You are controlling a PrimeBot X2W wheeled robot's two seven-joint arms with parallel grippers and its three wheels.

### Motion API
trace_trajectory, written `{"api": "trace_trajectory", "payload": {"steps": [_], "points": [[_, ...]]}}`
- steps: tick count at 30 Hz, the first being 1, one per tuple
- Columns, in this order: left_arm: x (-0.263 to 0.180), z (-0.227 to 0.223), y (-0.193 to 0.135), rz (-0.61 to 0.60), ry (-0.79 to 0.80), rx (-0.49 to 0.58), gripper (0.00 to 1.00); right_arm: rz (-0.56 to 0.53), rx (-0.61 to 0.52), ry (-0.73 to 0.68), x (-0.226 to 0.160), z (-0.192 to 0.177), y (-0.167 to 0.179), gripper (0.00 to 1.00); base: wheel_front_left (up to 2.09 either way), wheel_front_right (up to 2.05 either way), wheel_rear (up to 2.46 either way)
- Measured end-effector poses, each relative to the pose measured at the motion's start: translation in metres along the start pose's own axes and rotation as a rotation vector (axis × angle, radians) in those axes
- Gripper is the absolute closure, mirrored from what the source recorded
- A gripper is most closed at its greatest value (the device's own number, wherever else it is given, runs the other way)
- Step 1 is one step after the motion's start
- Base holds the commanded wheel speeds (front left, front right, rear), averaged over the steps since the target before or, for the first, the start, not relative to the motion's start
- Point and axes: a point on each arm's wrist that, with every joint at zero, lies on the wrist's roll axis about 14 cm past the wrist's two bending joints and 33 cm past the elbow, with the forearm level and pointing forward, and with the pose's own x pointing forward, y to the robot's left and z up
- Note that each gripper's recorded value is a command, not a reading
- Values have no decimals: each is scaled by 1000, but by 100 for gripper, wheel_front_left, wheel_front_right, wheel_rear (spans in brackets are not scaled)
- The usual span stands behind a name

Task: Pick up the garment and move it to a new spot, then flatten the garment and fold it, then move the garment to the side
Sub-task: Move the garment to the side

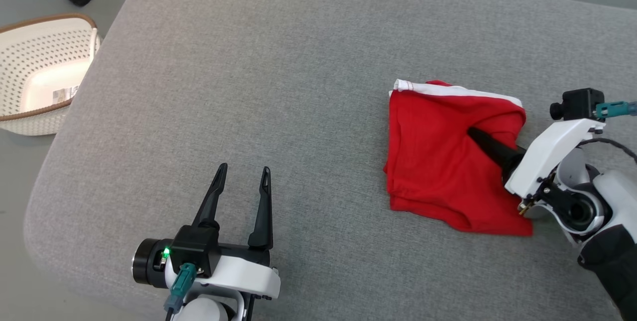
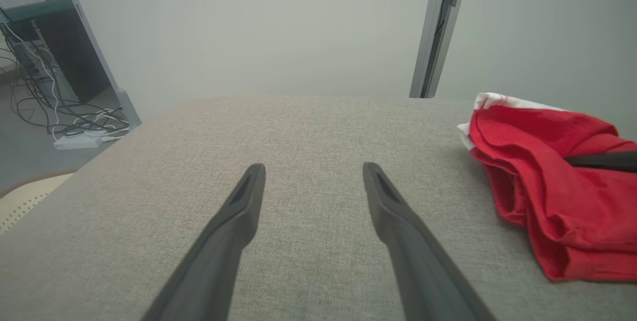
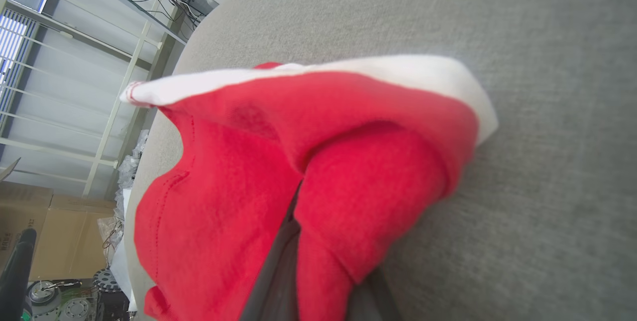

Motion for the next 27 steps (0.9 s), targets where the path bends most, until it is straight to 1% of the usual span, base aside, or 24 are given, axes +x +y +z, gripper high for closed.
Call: {"api": "trace_trajectory", "payload": {"steps": [5, 9, 14, 18, 22, 27], "points": [[2, 4, -7, -25, -15, -2, 0, -3, -82, -51, -10, 4, 5, 100, 0, 0, 0], [6, 8, -16, -62, -34, 0, 0, -39, -225, -63, -30, 8, -1, 100, 0, 0, 0], [13, 14, -34, -124, -55, -7, 0, -75, -285, -128, -64, 30, -4, 100, 0, 0, 0], [19, 19, -60, -205, -76, -24, 0, -154, -338, -194, -114, 54, -18, 100, 0, 0, 0], [24, 22, -84, -273, -85, -37, 0, -250, -314, -258, -163, 74, -41, 100, 0, 0, 0], [38, 22, -110, -338, -95, -39, 0, -395, -323, -318, -222, 98, -78, 100, 0, 0, 0]]}}
